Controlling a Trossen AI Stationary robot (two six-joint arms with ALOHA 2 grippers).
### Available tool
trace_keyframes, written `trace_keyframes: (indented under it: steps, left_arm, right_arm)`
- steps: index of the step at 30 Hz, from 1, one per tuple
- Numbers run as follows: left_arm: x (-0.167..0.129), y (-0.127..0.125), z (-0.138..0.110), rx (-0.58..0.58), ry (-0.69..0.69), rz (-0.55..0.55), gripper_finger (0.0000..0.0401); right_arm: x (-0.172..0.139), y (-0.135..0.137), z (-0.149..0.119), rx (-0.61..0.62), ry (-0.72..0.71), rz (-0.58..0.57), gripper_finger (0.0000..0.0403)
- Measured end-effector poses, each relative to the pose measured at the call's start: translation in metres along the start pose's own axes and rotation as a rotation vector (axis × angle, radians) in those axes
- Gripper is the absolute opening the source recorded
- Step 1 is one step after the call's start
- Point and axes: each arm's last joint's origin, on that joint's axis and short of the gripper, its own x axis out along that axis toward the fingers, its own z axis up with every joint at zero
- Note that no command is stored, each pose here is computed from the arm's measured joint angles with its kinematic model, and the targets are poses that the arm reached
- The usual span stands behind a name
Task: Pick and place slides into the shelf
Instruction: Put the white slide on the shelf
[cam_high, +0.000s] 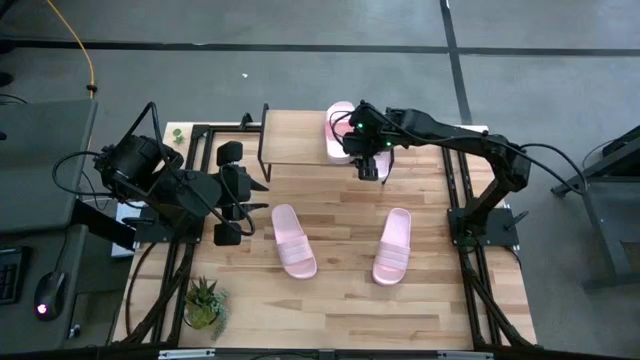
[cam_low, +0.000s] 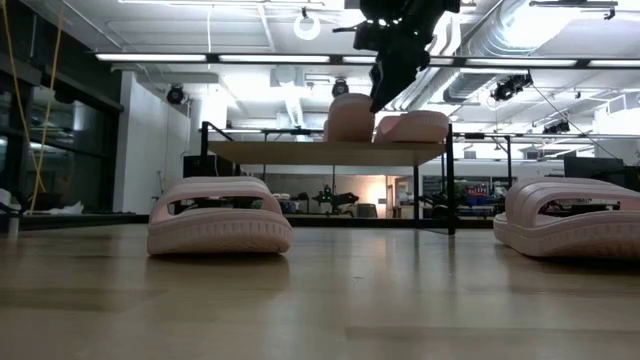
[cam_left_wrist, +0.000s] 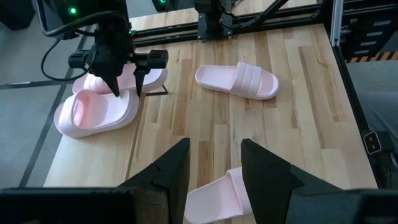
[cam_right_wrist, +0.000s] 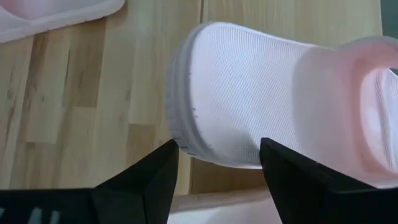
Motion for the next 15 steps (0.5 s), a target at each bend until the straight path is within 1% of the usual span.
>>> trace_keyframes:
  steps: [2, 7, 11, 15]
  left_arm:
    - [0.0, 0.0, 0.0, 0.0, 0.0, 0.0, 0.0127]
    - [0.0, 0.0, 0.0, -0.001, 0.0, 0.0, 0.0127]
    - [0.0, 0.0, 0.0, 0.0, 0.0, 0.0, 0.0127]
    - [0.0, 0.0, 0.0, -0.001, 0.0, 0.0, 0.0126]
  right_arm:
    - [-0.0013, 0.0004, -0.0011, 0.01, 0.01, -0.001, 0.0216]
    - [-0.002, 0.0033, -0.0085, 0.034, 0.102, -0.006, 0.0216]
    - [-0.0022, 0.0041, -0.0087, 0.047, 0.094, 0.025, 0.0217]
    - [-0.0021, 0.0076, -0.0062, 0.039, 0.073, 0.055, 0.0229]
